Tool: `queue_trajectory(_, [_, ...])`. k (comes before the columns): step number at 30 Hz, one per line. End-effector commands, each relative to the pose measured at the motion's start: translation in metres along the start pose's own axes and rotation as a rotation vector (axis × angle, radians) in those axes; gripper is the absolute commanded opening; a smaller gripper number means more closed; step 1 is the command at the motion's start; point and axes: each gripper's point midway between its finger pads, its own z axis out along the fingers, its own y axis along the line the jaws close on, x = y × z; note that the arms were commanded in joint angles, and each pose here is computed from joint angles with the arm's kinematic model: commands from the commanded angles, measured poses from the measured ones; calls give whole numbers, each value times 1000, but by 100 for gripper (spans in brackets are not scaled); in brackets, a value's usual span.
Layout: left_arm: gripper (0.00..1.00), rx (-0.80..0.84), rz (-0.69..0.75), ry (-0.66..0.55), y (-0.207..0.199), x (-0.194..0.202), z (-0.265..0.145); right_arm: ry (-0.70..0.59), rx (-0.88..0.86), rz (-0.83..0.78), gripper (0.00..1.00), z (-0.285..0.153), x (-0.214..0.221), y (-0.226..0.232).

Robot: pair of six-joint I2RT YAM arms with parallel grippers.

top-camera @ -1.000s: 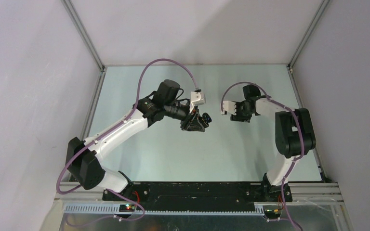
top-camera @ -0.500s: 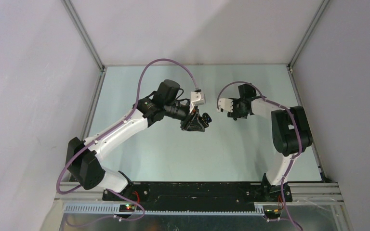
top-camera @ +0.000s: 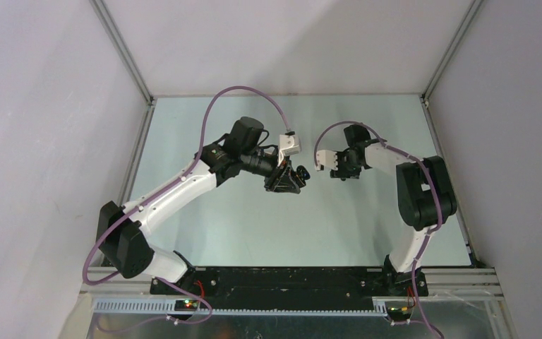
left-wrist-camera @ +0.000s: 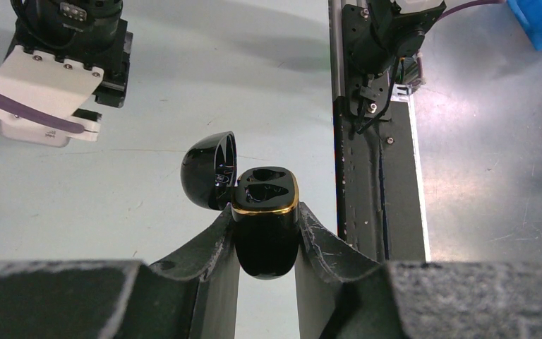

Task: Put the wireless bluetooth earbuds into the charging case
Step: Pick up the earbud from the center of the board.

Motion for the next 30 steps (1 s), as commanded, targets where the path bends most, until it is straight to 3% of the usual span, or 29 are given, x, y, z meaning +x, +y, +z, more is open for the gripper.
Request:
queue_trajectory(1, [0,16,79,-52,-12,-25,-10,5,-221,25,49,4,-2,60])
queue_trajectory(13, [0,23,77,-50,-13,-24,-10,95,-272,2,49,-5,8,74])
queue_trajectory(25, [0,28,75,-51,-13,-24,-9,21,-268,28,49,-3,-15,76])
queue_trajectory(30, [0,29,74,-51,-13,-25,-9,-4,-230,33,44,2,-26,68])
